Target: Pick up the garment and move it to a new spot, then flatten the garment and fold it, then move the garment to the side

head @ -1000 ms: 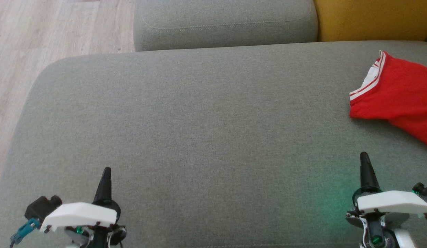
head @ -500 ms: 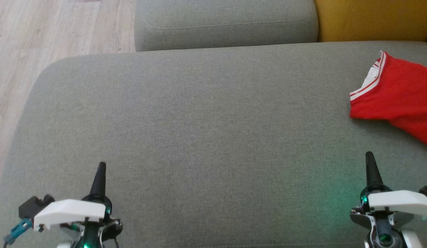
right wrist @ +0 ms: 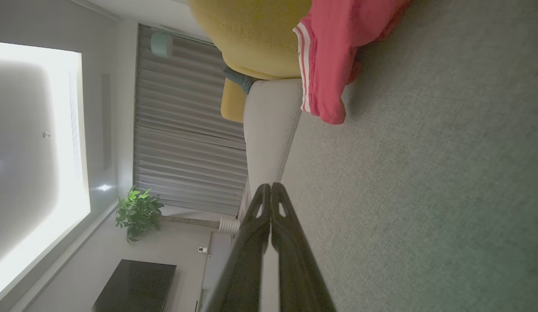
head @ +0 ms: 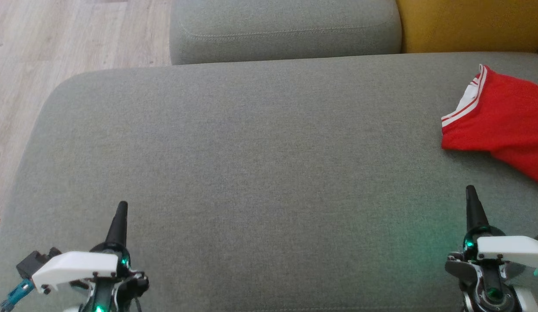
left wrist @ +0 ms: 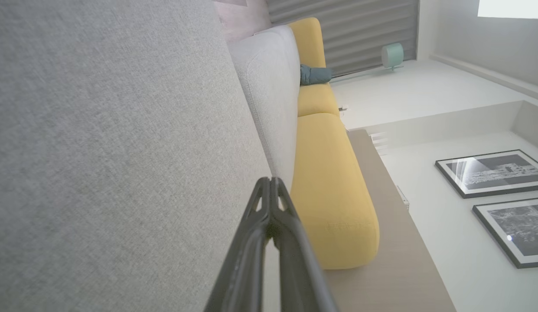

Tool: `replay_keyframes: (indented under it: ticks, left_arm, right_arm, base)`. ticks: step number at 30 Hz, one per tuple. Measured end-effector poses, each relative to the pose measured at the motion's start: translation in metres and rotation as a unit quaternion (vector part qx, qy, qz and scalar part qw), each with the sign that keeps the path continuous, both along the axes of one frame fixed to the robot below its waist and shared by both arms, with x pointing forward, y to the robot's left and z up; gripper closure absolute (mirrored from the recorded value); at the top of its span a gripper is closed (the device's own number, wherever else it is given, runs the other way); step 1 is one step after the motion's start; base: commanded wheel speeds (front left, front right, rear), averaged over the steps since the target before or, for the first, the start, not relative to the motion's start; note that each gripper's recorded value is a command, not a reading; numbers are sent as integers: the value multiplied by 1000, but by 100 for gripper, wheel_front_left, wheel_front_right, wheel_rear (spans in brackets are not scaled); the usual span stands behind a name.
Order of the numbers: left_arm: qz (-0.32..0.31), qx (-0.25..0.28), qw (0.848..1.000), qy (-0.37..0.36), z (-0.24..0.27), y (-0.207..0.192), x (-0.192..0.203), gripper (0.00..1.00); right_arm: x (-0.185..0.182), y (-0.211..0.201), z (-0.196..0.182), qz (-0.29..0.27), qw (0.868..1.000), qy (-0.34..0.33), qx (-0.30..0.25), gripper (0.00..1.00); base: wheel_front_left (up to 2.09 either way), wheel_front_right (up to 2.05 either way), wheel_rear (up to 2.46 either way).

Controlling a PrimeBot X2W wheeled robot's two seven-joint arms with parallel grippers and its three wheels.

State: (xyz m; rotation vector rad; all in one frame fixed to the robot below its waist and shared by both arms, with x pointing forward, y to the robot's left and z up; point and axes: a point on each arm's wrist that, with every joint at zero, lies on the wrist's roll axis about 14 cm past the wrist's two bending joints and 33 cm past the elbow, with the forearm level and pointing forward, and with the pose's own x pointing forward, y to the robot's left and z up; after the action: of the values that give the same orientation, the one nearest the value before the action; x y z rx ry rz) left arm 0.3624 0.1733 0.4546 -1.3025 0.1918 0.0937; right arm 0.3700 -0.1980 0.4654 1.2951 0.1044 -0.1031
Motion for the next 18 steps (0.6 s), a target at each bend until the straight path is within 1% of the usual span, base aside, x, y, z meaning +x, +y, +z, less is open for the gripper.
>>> replay_keyframes:
  ticks: [7,18]
  left_arm:
    - [11,-44,999,-16,9,5,6,100]
    - [19,-96,995,-26,13,10,6,100]
  right_arm:
    - [0,-4,1,-9,999,-4,44,100]
    - [1,-6,5,-15,995,-13,99,100]
  base:
    - [0,0,0]
    - [0,0,0]
